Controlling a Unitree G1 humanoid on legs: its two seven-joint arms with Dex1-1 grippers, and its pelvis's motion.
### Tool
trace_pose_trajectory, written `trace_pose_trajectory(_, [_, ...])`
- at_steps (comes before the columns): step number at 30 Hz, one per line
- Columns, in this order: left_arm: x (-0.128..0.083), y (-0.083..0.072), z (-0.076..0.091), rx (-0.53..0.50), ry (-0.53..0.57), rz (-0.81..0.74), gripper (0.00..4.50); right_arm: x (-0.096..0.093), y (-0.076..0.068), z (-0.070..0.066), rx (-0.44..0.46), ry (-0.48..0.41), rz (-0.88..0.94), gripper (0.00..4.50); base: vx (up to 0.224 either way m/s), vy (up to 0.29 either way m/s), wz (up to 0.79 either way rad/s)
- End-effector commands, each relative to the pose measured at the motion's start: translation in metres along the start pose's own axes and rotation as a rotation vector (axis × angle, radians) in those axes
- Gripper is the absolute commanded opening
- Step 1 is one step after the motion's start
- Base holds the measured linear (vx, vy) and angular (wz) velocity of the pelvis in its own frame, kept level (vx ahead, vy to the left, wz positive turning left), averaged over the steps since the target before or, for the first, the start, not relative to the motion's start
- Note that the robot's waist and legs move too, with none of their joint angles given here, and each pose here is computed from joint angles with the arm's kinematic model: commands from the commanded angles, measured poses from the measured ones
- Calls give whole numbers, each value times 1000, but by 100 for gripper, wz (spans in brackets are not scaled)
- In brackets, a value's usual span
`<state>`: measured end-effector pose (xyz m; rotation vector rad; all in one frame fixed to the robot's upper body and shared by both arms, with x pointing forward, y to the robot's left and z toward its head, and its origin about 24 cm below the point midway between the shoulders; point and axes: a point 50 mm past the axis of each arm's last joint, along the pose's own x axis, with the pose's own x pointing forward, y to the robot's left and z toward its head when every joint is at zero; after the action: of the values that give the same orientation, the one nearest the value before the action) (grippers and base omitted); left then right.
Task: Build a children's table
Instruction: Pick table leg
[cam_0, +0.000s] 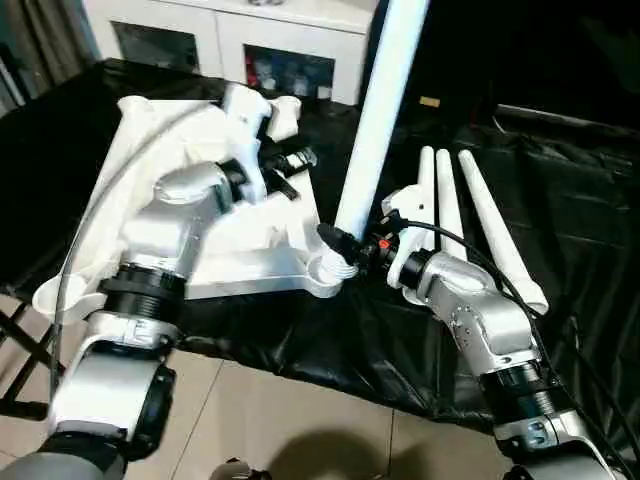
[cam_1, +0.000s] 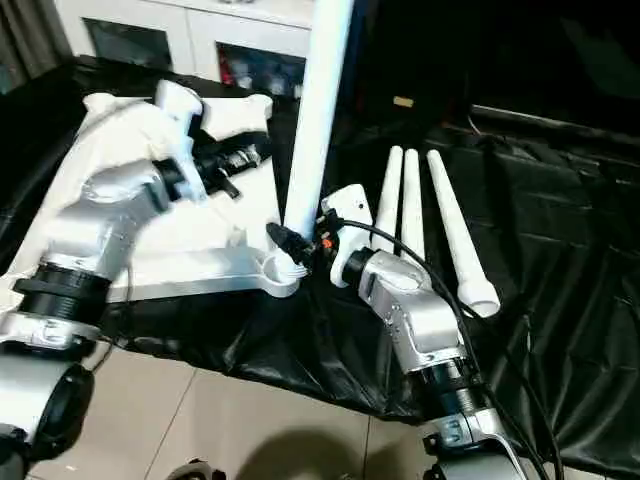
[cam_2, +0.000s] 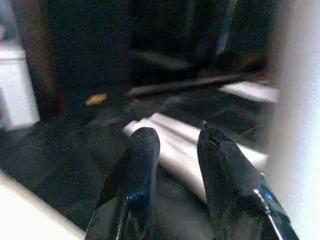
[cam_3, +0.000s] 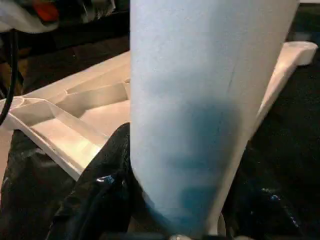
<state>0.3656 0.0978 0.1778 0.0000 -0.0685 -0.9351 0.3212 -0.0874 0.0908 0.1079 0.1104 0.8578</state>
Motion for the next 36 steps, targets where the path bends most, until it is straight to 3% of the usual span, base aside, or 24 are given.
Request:
trace_pose_trajectory(1, [11,-26,18,14,-89,-155,151,1,-1,3,-28,-5,5,191,0,0,0])
trace_pose_trajectory(9, [-1,-24,2,24,-64,-171,151,0,-4,3,-34,0,-7,191,0,0,0])
trace_pose_trajectory(11, [-4,-16,-5,17,-21,-89,151,0,-5,3,-33,-2,-16,191,0,0,0])
trace_pose_trajectory(14, [-19,9,-17,60,71,94,151,0,-8,5,-32,-6,-37,191,0,0,0])
trace_pose_trajectory(17, [-26,17,-20,92,106,138,151,0,-8,5,-32,-7,-43,191,0,0,0])
trace_pose_trajectory(18, [-46,24,-35,174,224,107,151,-1,-11,4,-24,4,-62,191,0,0,0])
trace_pose_trajectory(19, [-46,24,-35,174,224,107,169,-1,-11,4,-24,4,-62,191,0,0,0])
trace_pose_trajectory(20, [-60,23,-49,187,319,8,187,0,-12,3,-20,14,-70,191,0,0,0])
trace_pose_trajectory(25, [-76,19,-71,213,446,-113,213,1,-11,3,-11,15,-65,191,0,0,0])
trace_pose_trajectory(28, [-91,24,-94,245,586,-167,229,3,-9,5,-7,2,-55,191,0,0,0])
trace_pose_trajectory(30, [-94,26,-100,250,618,-178,229,4,-8,5,-8,1,-52,191,0,0,0])
trace_pose_trajectory(36, [-100,33,-107,242,680,-190,156,2,-7,4,-6,4,-52,191,0,0,0])
